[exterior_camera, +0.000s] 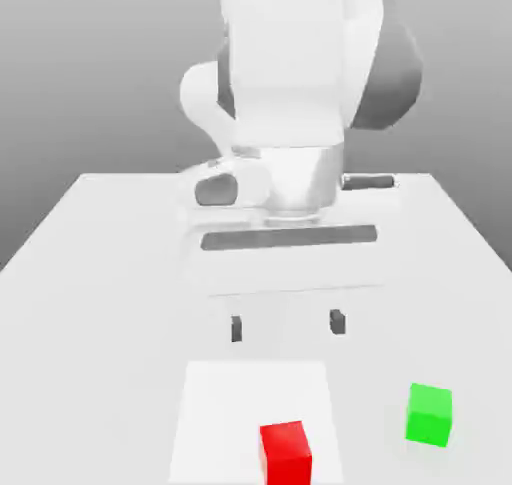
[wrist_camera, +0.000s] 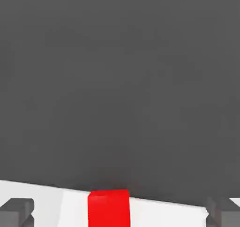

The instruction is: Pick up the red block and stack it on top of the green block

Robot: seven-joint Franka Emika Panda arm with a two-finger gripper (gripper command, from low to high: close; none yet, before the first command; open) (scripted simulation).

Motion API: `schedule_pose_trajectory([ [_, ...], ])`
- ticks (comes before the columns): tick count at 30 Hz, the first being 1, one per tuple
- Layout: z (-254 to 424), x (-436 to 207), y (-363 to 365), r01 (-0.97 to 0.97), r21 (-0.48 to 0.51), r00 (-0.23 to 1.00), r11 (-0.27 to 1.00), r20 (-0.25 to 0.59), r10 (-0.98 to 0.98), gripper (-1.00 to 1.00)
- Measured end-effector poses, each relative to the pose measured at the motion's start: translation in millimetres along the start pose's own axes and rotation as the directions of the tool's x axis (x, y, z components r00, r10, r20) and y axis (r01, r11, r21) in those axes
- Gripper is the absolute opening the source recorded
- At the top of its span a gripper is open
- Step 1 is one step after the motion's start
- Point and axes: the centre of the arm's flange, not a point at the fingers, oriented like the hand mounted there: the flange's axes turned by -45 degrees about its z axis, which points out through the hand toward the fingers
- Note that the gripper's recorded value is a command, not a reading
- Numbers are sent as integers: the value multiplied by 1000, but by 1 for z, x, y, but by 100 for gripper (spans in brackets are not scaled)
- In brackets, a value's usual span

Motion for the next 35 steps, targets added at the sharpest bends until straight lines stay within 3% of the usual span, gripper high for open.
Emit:
schedule_pose_trajectory([
  [4, 71, -21, -5, 23, 10, 994, 1000, 107, -24, 0],
  [8, 127, -31, -6, 28, 12, 991, 1000, 127, -29, 0],
  [9, 139, -33, -7, 28, 13, 991, 1000, 128, -30, -100],
  [16, 142, -34, -7, 28, 12, 991, 1000, 129, -30, -100],
  [21, 88, -27, -14, 46, 16, 991, 999, 129, -48, -100],
  [27, 51, -55, -172, 437, 69, 890, 897, 111, -442, -100],
  [31, 88, -71, -201, 509, 74, 851, 858, 106, -514, -100],
  [32, 98, -73, -202, 511, 74, 850, 856, 106, -516, 100],
  [35, 98, -73, -202, 511, 74, 850, 856, 106, -516, 100],
])
